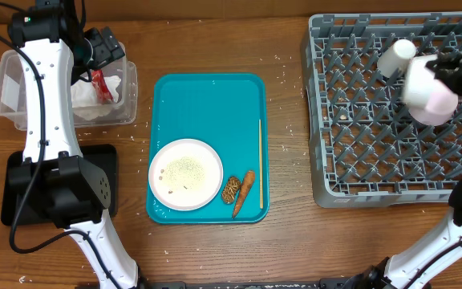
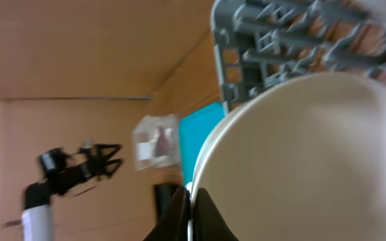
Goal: Sort waste into correct bins and load items into the dishwasher
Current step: 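Carry white bowl right and lower it into the rack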
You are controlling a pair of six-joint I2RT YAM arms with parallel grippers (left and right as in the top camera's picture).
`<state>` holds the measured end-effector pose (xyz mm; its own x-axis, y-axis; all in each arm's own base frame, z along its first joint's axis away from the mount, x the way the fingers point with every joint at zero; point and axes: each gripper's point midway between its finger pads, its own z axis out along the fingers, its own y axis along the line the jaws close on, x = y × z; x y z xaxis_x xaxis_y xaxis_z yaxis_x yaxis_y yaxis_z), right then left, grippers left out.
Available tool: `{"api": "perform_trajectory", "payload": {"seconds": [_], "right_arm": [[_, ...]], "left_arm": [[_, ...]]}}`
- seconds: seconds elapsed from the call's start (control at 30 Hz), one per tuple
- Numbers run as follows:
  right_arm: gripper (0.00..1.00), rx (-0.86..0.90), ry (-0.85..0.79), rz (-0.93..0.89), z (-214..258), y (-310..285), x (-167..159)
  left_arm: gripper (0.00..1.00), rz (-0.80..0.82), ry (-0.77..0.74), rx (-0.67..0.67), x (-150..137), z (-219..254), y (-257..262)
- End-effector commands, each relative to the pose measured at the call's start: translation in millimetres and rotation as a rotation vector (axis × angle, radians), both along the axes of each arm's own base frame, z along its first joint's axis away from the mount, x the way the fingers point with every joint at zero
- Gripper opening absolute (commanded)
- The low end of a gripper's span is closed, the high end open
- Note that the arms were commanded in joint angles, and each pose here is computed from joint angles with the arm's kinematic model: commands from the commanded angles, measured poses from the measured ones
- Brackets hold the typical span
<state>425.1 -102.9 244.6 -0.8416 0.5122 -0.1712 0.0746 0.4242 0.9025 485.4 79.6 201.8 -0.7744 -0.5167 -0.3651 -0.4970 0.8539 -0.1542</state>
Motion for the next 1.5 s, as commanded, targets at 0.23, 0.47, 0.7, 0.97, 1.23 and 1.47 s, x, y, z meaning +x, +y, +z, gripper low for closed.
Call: {"api": "perform_trajectory", "payload": {"seconds": [0.23, 0.47, 0.7, 0.97, 1.23, 1.47], "right_arm": [[0.04, 0.155, -0.031, -0.019, -31.4, -3.2, -14.2], [0.04, 0.116, 0.098, -0.066, -49.2, -22.3, -34.3], [0.04, 0.147, 0.110, -0.079, -50.7, -22.9, -37.6], [0.04, 0.275, 0.039, -0.085, -29.5, -13.6, -35.9], [0.04, 0.252, 0.056, -0.057, -49.0, -6.6, -46.1], [0.04, 0.273, 0.021, -0.071, -59.8, -7.4, -44.7]], "left_arm": [[1.00, 0.011, -0.019, 0.009, -0.7, 8.6, -1.3], [1.00, 0.011, -0.019, 0.009, -0.7, 8.6, -1.3], [1.00, 0.011, -0.019, 0.009, -0.7, 8.6, -1.3], [1.00, 0.011, -0.019, 0.009, -0.7, 8.6, -1.3], [1.00, 0.011, -0.019, 0.009, -0.7, 8.6, -1.4], [1.00, 0.011, -0.020, 0.009, -0.6, 8.6, -1.3]]}}
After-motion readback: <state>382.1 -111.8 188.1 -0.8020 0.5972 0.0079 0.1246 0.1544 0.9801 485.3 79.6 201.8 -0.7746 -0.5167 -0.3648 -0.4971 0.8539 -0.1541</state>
